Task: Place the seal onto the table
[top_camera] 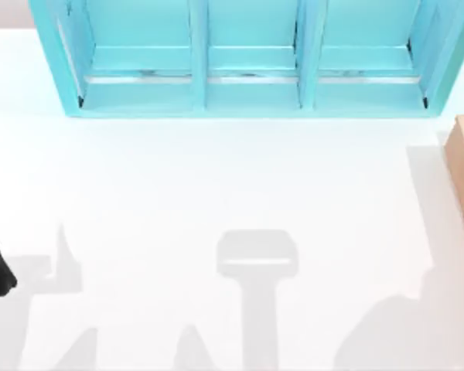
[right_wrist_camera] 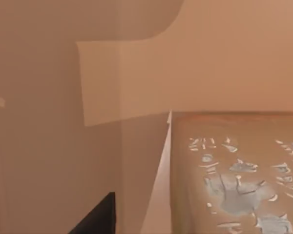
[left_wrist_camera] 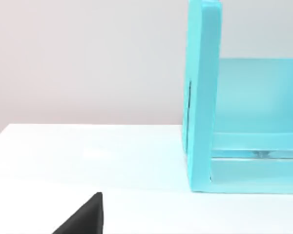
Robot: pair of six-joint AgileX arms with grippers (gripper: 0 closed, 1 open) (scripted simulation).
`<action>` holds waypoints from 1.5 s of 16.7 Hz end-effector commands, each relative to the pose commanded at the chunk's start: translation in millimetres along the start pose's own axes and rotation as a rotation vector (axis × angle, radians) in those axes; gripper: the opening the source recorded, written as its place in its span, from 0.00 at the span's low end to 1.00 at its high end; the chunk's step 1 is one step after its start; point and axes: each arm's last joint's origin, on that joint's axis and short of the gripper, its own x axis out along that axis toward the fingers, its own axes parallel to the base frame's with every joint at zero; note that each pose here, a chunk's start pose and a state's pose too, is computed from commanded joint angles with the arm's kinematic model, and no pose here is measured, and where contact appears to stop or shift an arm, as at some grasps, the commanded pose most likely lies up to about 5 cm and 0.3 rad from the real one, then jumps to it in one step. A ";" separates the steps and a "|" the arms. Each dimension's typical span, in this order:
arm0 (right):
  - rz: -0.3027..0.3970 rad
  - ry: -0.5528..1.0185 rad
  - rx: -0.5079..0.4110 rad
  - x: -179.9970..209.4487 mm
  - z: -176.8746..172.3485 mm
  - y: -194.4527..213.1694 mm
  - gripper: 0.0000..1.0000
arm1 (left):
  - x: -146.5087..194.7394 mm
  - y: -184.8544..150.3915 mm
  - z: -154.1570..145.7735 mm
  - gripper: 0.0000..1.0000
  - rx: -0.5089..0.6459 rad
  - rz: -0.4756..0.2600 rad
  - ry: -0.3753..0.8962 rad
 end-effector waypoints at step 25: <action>0.010 -0.062 0.103 -35.9 25.4 7.3 0.00 | 0.0 0.0 0.0 1.00 0.000 0.000 0.000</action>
